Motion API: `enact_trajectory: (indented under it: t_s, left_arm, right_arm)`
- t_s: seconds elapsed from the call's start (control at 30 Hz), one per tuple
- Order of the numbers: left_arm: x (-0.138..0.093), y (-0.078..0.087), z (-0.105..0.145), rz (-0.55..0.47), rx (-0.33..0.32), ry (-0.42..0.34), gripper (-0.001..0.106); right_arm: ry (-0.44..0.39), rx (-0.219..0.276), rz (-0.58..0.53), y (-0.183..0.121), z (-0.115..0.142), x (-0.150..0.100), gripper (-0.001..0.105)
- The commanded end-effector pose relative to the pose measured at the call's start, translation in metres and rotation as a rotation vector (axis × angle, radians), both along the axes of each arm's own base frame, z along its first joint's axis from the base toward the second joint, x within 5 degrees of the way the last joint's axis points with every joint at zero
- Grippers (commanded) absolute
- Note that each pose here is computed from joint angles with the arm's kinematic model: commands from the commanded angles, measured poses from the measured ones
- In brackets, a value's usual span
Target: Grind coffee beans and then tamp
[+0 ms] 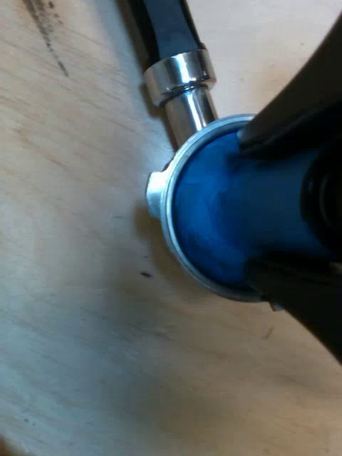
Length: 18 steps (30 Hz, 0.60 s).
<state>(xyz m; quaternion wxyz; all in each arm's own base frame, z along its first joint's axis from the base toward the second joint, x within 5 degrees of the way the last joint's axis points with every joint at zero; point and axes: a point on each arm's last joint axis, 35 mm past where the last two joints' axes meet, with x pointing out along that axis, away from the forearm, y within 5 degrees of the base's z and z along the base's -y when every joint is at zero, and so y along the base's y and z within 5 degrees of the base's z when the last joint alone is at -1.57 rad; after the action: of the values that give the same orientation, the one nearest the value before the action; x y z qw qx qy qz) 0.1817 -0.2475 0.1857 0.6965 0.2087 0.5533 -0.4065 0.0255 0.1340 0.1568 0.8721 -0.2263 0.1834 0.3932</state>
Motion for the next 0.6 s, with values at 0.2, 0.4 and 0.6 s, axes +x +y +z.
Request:
enact_trajectory:
  t_s: [0.2, 0.4, 0.6]
  left_arm:
    - [-0.010, 0.012, -0.050, -0.010, 0.156, 0.126, 0.000]
    - [-0.014, 0.016, -0.056, -0.011, 0.175, 0.145, 0.000]
    - [-0.014, 0.017, -0.055, -0.011, 0.174, 0.144, 0.000]
  right_arm:
    - [-0.003, 0.007, 0.002, 0.000, 0.001, 0.000, 0.070]
    - [-0.003, 0.007, 0.002, 0.000, 0.001, 0.000, 0.070]
    - [-0.003, 0.007, 0.002, 0.000, 0.001, 0.000, 0.070]
